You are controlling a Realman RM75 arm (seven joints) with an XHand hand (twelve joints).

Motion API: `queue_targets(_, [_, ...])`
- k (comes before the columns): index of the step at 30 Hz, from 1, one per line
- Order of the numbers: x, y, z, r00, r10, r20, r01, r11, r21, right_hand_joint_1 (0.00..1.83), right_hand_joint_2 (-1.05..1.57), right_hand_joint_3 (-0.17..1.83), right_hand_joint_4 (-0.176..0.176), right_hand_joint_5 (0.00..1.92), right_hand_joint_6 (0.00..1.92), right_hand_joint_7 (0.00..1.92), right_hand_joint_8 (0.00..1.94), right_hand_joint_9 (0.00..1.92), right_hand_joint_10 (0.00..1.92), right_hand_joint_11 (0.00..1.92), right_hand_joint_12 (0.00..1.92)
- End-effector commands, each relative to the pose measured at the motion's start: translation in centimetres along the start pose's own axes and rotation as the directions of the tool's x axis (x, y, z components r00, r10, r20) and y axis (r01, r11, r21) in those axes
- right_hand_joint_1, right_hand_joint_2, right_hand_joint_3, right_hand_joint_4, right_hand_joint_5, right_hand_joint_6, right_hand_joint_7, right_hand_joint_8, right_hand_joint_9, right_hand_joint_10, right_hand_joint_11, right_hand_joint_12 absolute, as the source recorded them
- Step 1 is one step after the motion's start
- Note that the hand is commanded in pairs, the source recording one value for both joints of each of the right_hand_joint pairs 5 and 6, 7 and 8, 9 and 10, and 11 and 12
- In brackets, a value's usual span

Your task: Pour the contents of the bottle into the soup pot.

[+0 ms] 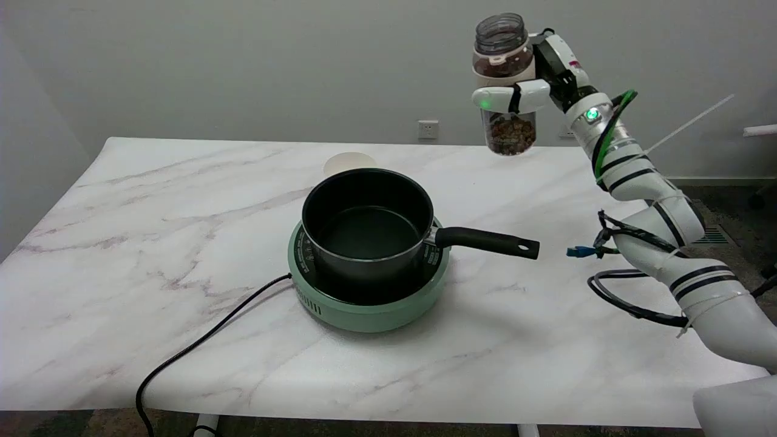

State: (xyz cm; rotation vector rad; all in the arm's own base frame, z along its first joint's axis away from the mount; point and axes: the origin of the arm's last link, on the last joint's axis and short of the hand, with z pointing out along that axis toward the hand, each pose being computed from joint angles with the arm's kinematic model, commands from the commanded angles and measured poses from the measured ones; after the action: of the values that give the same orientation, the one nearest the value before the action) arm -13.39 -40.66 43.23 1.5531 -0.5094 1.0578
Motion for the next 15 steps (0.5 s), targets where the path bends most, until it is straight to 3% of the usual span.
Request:
queue_targets(1, [-2.1, -6.1, 2.3, 0.969, -0.244, 0.047, 0.235, 0.962, 0.141, 1.31, 1.18, 0.46, 0.000, 1.70, 1.70, 1.62, 1.62, 1.61, 1.61, 1.41, 1.41])
queue_targets(15, [-5.2, -10.8, -0.2, 0.915, -0.401, 0.049, 0.377, 0.890, 0.255, 1.34, 1.11, 0.50, 0.000, 1.69, 1.69, 1.61, 1.61, 1.59, 1.59, 1.35, 1.35])
